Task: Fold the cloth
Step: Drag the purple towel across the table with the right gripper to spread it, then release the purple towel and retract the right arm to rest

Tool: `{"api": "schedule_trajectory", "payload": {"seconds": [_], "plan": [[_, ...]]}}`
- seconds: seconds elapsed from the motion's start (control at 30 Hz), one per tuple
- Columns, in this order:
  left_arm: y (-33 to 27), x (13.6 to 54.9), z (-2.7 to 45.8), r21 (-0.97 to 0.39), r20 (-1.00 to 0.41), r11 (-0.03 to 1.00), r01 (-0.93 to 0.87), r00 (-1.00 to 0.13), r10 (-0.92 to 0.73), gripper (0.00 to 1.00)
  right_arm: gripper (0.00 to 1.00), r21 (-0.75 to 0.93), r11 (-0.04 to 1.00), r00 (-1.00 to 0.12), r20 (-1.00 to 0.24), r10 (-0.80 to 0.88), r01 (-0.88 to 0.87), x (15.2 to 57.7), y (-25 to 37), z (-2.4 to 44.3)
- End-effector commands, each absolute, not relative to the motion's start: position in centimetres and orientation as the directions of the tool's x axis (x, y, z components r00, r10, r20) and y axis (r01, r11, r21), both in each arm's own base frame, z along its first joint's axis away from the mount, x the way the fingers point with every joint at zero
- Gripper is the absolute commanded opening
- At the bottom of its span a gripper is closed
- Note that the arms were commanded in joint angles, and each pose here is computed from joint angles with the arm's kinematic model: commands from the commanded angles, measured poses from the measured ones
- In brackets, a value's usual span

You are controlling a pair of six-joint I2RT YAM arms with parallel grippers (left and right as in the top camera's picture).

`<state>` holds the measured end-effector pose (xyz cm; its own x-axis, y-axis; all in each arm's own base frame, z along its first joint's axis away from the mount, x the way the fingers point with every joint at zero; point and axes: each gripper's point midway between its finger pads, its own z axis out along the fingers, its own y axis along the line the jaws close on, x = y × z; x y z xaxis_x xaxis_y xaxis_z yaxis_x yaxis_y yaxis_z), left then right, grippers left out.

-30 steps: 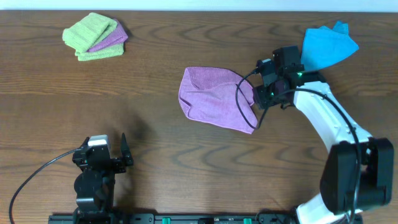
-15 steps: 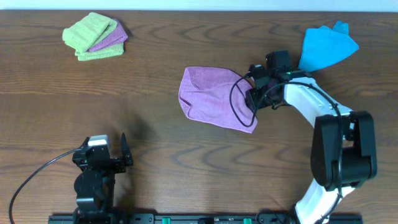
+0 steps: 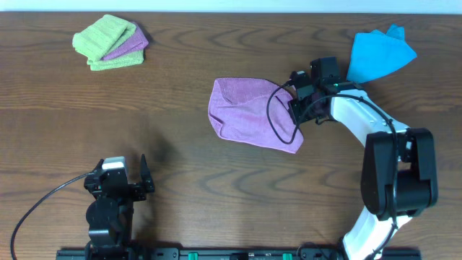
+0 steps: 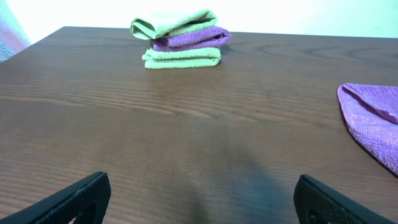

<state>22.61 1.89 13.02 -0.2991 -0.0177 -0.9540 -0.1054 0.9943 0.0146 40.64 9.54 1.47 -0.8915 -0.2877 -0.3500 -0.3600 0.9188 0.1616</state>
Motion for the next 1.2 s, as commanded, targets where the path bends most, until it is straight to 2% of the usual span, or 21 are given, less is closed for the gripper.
{"api": "schedule_trajectory", "payload": {"seconds": [0.0, 0.27, 0.53, 0.6, 0.7, 0.73, 0.77, 0.8, 0.83, 1.0, 1.17], "plan": [[2.3, 22.5, 11.9, 0.034, -0.946, 0.992, -0.121, -0.325, -0.007, 0.95, 0.01, 0.168, 0.919, -0.894, -0.346, -0.284, -0.357, 40.7, 9.4, 0.9], [2.3, 22.5, 11.9, 0.034, -0.946, 0.992, -0.121, -0.325, -0.007, 0.95, 0.01, 0.111, 0.928, -0.866, -0.413, -0.282, -0.355, 43.6, 9.1, 3.5], [2.3, 22.5, 11.9, 0.034, -0.946, 0.992, -0.121, -0.325, -0.007, 0.95, 0.01, -0.099, 0.958, -0.819, -0.501, -0.281, -0.269, 48.3, 6.2, 7.9], [2.3, 22.5, 11.9, 0.034, -0.946, 0.992, -0.121, -0.325, -0.007, 0.95, 0.01, -0.181, 0.969, -0.811, -0.532, -0.242, -0.171, 49.5, 4.4, 8.8], [2.3, 22.5, 11.9, 0.034, -0.946, 0.992, -0.121, -0.325, -0.007, 0.95, 0.01, -0.311, 0.943, -0.779, -0.618, -0.110, 0.113, 51.2, 0.0, 10.8], [2.3, 22.5, 11.9, 0.034, -0.946, 0.992, -0.121, -0.325, -0.007, 0.96, 0.04, -0.321, 0.937, -0.763, -0.637, -0.107, 0.136, 51.6, -0.3, 11.2], [2.3, 22.5, 11.9, 0.034, -0.946, 0.992, -0.121, -0.325, -0.007, 0.95, 0.29, -0.322, 0.939, -0.756, -0.643, -0.122, 0.122, 51.9, -0.1, 11.3], [2.3, 22.5, 11.9, 0.034, -0.946, 0.992, -0.121, -0.325, -0.007, 0.96, 0.68, -0.325, 0.939, -0.755, -0.642, -0.133, 0.111, 52.0, -0.1, 11.3], [2.3, 22.5, 11.9, 0.034, -0.946, 0.992, -0.121, -0.325, -0.007, 0.96, 0.99, -0.330, 0.938, -0.757, -0.638, -0.141, 0.104, 51.9, 0.0, 11.3], [2.3, 22.5, 11.9, 0.034, -0.946, 0.992, -0.121, -0.325, -0.007, 0.95, 0.99, -0.325, 0.945, -0.805, -0.566, -0.178, 0.019, 50.4, 1.7, 9.8], [2.3, 22.5, 11.9, 0.034, -0.946, 0.992, -0.121, -0.325, -0.007, 0.95, 0.99, -0.136, 0.969, -0.862, -0.443, -0.246, -0.207, 46.9, 7.2, 7.0]]}}
